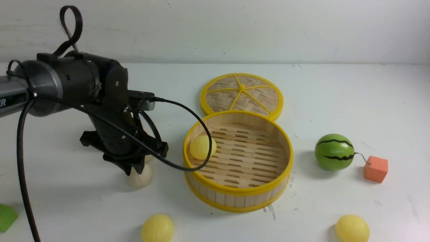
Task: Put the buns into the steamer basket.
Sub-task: Use the left arm to grab a steamed stuffed bun
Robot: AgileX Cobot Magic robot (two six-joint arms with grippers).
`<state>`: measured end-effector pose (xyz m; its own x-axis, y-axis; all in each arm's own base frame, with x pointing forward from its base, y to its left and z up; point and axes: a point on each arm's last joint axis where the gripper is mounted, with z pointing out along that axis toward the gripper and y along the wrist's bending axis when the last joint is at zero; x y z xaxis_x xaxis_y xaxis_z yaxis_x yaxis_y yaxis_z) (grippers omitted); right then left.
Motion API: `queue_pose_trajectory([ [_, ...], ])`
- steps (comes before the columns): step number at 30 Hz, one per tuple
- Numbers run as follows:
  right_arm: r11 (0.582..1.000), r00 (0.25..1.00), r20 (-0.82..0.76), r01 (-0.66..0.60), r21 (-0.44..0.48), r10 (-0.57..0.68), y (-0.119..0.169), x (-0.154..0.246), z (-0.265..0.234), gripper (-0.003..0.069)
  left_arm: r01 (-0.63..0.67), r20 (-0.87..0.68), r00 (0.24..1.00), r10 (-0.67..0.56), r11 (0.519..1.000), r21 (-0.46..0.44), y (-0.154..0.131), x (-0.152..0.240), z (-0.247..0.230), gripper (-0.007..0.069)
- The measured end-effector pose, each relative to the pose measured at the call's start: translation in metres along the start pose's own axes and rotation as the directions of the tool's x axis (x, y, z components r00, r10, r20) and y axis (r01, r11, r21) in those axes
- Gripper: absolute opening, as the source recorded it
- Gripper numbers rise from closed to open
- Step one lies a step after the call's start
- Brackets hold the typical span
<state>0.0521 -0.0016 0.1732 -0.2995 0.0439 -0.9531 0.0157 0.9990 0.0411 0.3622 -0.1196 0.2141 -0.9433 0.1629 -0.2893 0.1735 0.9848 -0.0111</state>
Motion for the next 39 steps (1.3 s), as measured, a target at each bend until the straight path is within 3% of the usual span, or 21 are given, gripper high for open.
queue_pose_trajectory([
  [5,1.0,1.0,0.0,0.0,0.0,0.0,0.0,0.0,0.0,0.0241,-0.001,0.012,1.0,0.001,1.0,0.001,0.0,-0.001,0.001,0.0236],
  [39,1.0,1.0,0.0,0.0,0.0,0.0,0.0,0.0,0.0,0.0241,0.006,0.013,1.0,-0.006,1.0,0.003,-0.001,-0.01,-0.01,0.0238],
])
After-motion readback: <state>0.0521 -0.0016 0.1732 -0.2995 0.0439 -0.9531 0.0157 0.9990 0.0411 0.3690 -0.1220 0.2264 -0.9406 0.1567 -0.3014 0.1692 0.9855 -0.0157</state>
